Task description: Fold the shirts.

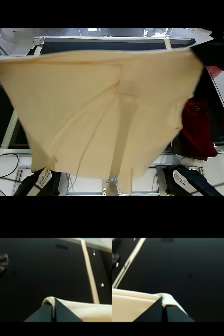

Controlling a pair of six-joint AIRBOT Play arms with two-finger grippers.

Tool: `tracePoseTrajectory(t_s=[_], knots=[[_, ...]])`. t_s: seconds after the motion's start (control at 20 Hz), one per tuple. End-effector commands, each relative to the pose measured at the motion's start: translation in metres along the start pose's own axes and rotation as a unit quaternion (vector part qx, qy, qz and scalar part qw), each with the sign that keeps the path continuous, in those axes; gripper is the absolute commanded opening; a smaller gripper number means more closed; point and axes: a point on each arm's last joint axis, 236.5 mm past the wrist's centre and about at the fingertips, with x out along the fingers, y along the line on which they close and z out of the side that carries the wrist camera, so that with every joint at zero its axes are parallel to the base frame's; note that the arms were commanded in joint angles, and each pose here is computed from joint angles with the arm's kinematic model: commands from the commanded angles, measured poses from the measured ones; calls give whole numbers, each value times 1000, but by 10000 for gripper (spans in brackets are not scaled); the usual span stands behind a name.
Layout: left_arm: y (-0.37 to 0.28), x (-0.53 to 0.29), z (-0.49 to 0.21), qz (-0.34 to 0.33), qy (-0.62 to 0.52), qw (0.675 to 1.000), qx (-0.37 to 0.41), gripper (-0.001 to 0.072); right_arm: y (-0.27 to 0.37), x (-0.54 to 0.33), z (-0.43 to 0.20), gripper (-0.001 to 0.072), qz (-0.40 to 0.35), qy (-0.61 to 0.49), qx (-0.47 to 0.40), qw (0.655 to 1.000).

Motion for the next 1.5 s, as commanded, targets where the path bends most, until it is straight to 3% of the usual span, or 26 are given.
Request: tracePoseTrajectory(t_s=[0.0, 0.15, 0.35, 0.65, 0.85, 1.15, 1.45], knots=[[34, 129, -73, 29, 145, 989, 22, 9, -28, 123, -84, 15, 41, 141, 40, 988], [68, 234, -103, 99, 160, 982, 24, 9, -51, 207, -128, 15, 20, 168, 50, 984], [92, 299, -115, 120, 120, 985, -17, 10, -92, 272, -148, 16, -21, 143, 75, 987], [105, 288, -100, 130, 105, 986, 17, 10, -101, 270, -137, 18, -32, 141, 50, 988], [105, 245, -123, 149, 194, 967, 63, 10, -87, 216, -148, 16, -35, 226, -10, 973], [112, 225, -202, 156, 324, 932, 54, 10, -80, 175, -238, 16, -42, 334, 24, 941], [112, 222, -248, 151, 371, 915, 48, 10, -68, 197, -304, 16, -46, 345, 33, 937]])
